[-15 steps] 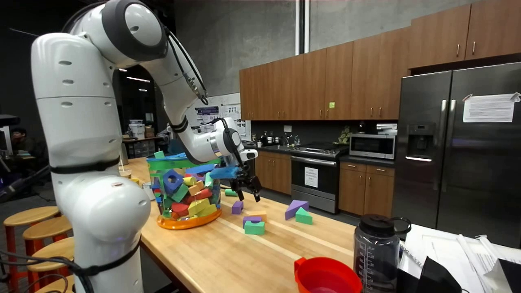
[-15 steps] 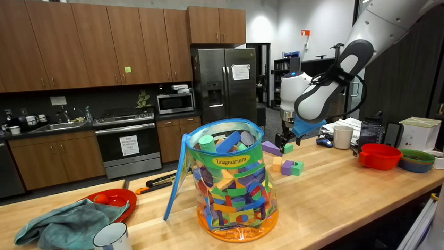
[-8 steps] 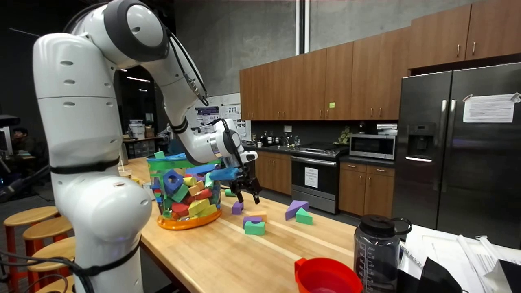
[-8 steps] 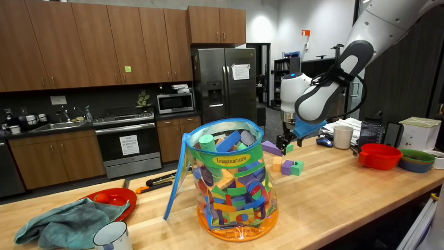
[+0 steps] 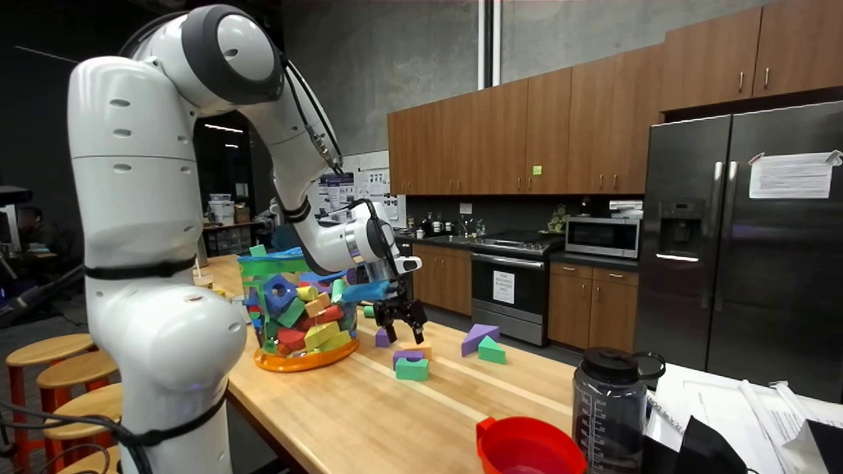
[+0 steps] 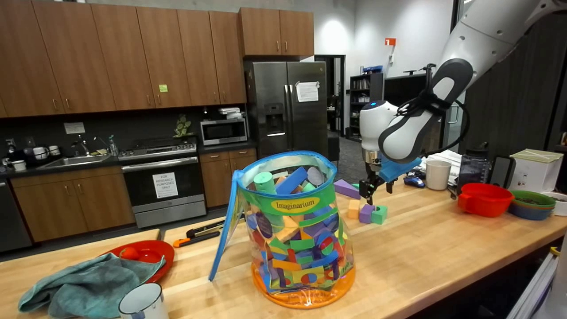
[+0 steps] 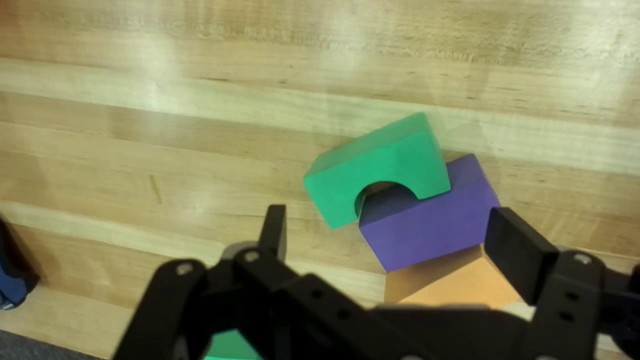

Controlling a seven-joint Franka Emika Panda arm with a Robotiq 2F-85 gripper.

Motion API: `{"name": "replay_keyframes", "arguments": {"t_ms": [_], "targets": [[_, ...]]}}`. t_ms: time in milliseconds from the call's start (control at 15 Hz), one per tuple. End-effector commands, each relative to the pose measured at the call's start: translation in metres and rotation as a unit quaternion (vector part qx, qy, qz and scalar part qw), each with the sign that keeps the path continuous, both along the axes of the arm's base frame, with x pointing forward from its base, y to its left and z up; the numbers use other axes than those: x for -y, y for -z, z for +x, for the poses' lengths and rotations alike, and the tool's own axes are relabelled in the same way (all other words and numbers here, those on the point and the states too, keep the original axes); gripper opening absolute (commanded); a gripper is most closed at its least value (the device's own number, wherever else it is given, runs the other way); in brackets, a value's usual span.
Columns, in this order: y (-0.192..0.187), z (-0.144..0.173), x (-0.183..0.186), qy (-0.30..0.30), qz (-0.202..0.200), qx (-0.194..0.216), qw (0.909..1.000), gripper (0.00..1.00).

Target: Put the blocks inside the basket

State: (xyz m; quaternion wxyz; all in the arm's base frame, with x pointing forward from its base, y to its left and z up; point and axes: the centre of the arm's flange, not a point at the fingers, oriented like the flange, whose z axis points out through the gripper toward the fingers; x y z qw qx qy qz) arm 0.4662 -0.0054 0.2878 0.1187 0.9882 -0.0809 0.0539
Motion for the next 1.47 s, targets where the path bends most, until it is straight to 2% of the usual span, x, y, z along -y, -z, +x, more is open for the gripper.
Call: {"name": "replay_keyframes", "arguments": {"t_ms": [0, 1067, 1400], "targets": [[0.002, 0.000, 0.000, 0.000, 0.000, -0.002, 1.0000, 1.00], [0.023, 0.001, 0.001, 0.000, -0.005, -0.025, 0.9997, 1.00], [0.032, 0.001, -0.001, -0.002, -0.010, -0.043, 0.9990, 1.00]]}}
